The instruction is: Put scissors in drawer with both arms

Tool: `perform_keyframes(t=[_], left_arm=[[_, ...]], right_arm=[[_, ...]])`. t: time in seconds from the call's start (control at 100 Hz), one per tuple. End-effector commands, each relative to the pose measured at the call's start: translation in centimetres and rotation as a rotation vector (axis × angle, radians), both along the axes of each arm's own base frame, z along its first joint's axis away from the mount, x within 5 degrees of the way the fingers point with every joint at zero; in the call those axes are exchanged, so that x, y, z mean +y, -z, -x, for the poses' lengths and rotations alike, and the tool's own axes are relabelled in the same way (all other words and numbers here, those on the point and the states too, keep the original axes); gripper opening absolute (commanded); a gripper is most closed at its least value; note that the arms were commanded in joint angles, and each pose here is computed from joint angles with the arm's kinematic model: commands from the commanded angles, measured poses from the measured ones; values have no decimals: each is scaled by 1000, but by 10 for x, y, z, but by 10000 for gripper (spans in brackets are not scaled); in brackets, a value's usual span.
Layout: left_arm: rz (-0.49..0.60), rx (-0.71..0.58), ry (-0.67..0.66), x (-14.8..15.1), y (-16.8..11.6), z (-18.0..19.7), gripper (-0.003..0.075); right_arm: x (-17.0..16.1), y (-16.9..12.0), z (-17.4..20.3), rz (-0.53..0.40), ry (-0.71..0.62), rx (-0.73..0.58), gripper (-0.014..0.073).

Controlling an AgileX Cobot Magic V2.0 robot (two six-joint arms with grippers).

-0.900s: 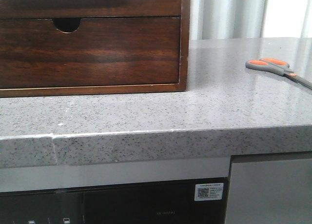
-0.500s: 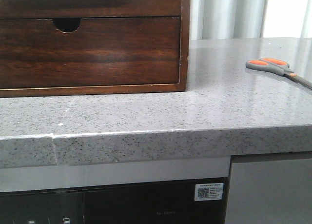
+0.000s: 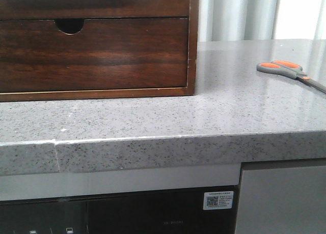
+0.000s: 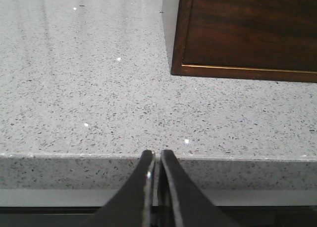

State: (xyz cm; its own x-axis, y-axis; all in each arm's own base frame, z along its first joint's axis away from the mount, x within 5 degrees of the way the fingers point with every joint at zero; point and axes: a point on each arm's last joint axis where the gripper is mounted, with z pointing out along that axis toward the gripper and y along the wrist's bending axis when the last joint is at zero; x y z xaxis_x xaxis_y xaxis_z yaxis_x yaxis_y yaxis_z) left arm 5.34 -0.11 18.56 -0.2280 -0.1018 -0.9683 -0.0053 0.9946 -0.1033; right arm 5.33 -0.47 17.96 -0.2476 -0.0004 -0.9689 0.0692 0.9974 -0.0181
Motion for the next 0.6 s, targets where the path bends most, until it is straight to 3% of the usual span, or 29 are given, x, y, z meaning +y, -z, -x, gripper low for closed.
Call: perform_keyframes(t=[0.0, 0.59], left_arm=[[18, -60, -2, 0, 1, 0, -20], [7, -123, -3, 0, -5, 0, -20]], right_arm=[[-1, 7, 0, 24, 3, -21, -66], [0, -5, -2, 33, -6, -157, -66]])
